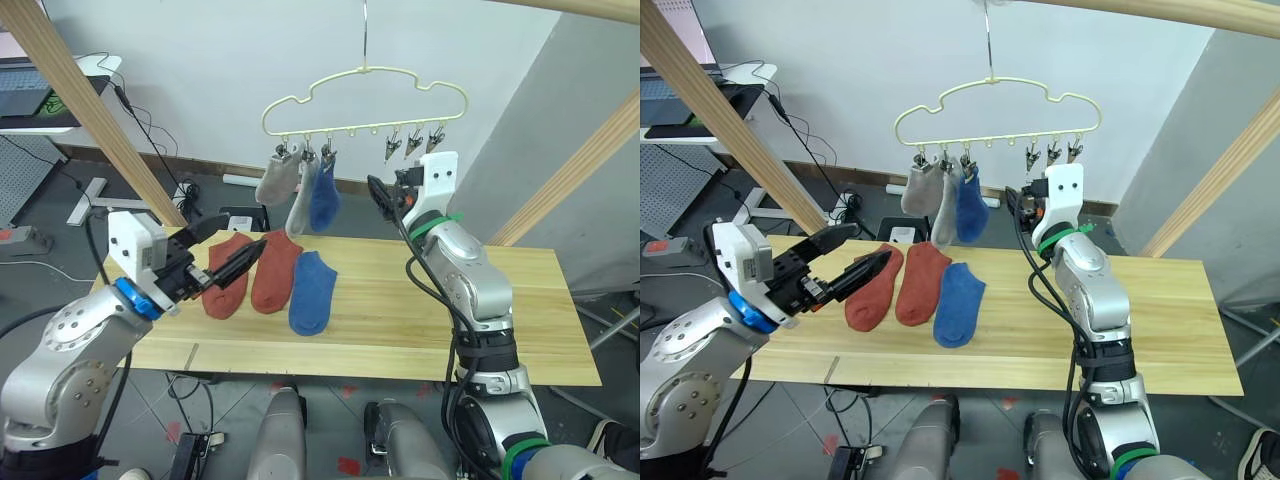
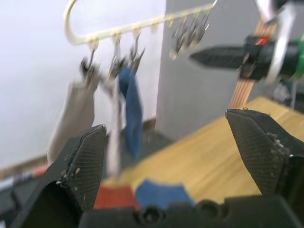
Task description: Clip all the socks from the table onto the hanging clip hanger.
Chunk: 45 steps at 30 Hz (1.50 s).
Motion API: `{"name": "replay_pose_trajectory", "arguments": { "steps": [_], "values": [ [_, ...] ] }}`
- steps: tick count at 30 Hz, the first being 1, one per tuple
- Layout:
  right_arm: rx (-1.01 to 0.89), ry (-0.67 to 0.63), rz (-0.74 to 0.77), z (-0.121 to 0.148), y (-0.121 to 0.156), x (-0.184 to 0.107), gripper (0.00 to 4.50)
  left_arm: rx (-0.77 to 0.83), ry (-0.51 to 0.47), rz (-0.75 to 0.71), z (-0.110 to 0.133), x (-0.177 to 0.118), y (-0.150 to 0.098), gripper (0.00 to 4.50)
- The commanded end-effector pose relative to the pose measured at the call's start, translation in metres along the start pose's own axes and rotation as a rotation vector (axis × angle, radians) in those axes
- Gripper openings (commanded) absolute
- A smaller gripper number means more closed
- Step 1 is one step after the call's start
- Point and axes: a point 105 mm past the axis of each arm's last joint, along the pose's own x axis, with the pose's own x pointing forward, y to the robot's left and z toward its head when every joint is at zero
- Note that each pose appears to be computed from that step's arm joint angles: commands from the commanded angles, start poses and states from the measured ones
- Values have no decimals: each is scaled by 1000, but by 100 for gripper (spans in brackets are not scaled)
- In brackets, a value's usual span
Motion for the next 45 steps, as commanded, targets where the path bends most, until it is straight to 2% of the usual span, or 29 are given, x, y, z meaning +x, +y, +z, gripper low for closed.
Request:
{"name": "replay_pose_trajectory", "arguments": {
  "steps": [1,16,32,45],
  "values": [
    [-38,-94,-10,24,-2,5,246,59,-54,-15,13,5,-2,450],
    [-27,-142,-32,39,-5,33,246,4,-80,-61,9,9,-8,450],
    [20,-155,4,42,4,43,246,3,-81,-63,8,7,-7,450],
    [131,-153,-42,43,-6,51,246,0,-72,-67,3,7,-7,450]
  ]
}}
